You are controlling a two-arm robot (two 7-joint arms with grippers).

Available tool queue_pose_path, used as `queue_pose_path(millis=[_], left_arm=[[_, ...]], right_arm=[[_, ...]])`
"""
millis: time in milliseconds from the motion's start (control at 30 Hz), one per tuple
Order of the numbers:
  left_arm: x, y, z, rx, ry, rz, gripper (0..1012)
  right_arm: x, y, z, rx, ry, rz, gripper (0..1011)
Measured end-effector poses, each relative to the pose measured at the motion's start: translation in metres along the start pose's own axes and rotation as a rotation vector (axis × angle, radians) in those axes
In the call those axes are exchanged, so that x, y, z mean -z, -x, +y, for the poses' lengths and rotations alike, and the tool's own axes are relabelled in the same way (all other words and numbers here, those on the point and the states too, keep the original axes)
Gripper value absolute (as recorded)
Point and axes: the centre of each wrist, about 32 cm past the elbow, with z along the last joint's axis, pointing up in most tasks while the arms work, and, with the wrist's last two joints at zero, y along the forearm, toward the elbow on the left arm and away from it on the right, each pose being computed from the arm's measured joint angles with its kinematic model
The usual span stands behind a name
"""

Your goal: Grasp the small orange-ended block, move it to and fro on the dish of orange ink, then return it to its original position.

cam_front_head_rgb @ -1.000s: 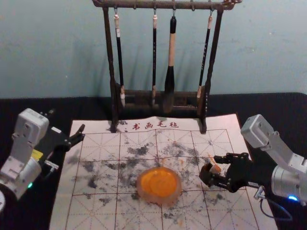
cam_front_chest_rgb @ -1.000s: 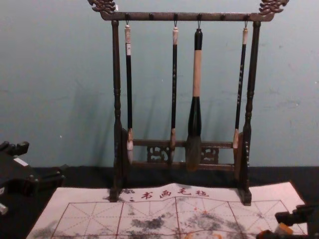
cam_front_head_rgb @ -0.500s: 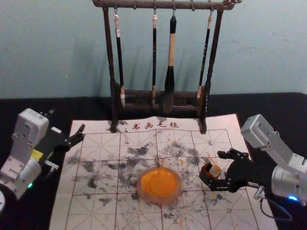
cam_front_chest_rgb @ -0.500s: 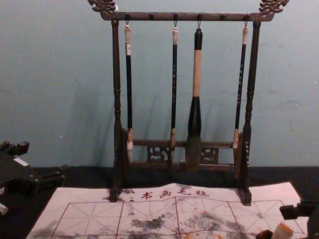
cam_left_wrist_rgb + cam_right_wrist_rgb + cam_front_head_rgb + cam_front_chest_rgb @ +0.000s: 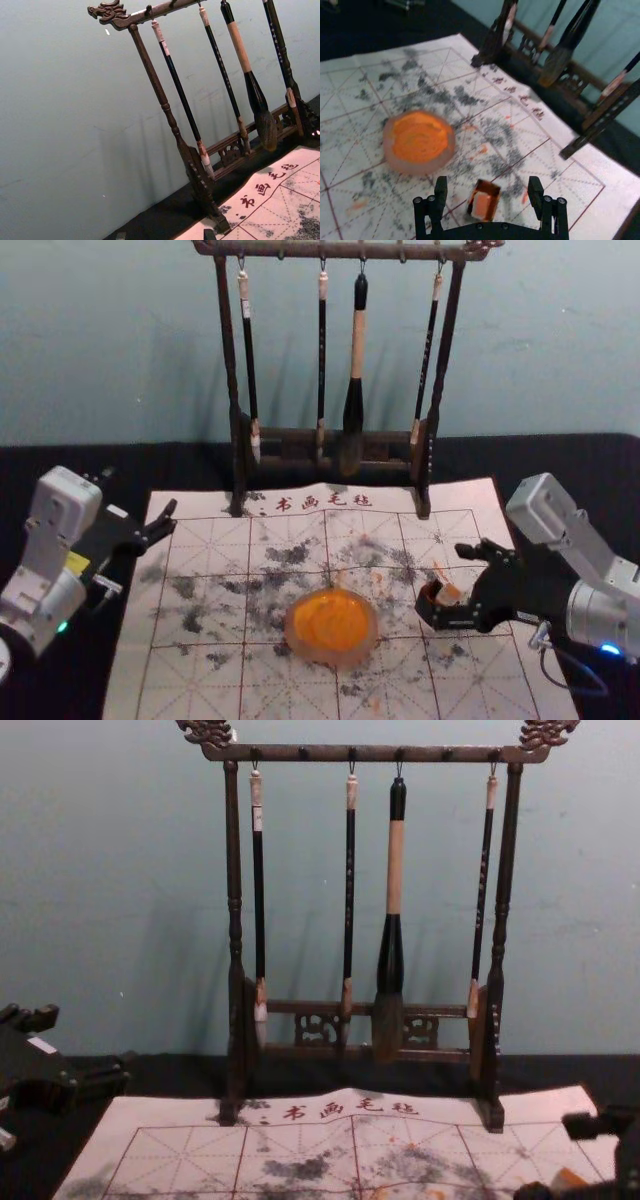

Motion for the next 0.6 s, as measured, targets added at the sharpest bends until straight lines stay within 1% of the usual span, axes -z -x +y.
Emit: queue_pose_path(millis=[67,100,133,200,233,267,300,333,367,433,533,567,600], left_arm=[[0.0,0.0,0.0,0.0,0.0,0.0,1001],[0.0,0.0,0.0,0.0,0.0,0.0,1001],[0.0,0.0,0.0,0.0,0.0,0.0,1001],[0.0,0.0,0.0,0.0,0.0,0.0,1001],[0.0,0.0,0.0,0.0,0.0,0.0,1001],[0.0,0.0,0.0,0.0,0.0,0.0,1001],[0.0,0.0,0.0,0.0,0.0,0.0,1001],[0.0,0.0,0.0,0.0,0.0,0.0,1001],[0.0,0.0,0.0,0.0,0.0,0.0,1001],[0.0,0.0,0.0,0.0,0.0,0.0,1001],[0.0,0.0,0.0,0.0,0.0,0.0,1001],[0.0,0.0,0.0,0.0,0.0,0.0,1001],[0.0,0.0,0.0,0.0,0.0,0.0,1002]], right_arm=[[-0.002,0.0,-0.001,0.025,-0.025,0.003,1000],[-0.002,0.0,-0.001,0.025,-0.025,0.003,1000],[-0.005,0.0,-0.001,0.045,-0.045,0.008,1000],[-0.007,-0.001,-0.002,0.07,-0.063,0.016,1000],[-0.009,-0.002,-0.003,0.099,-0.078,0.022,1000],[-0.009,-0.002,-0.003,0.113,-0.085,0.025,1000],[-0.011,-0.003,-0.004,0.145,-0.097,0.033,1000],[-0.011,-0.003,-0.004,0.145,-0.097,0.033,1000],[-0.011,-0.004,-0.004,0.188,-0.106,0.038,1000],[-0.011,-0.004,-0.005,0.227,-0.109,0.041,1000],[-0.005,-0.003,-0.003,0.333,-0.105,0.046,1000],[-0.005,-0.003,-0.003,0.333,-0.105,0.046,1000],[-0.001,-0.001,-0.002,0.371,-0.099,0.047,1000]])
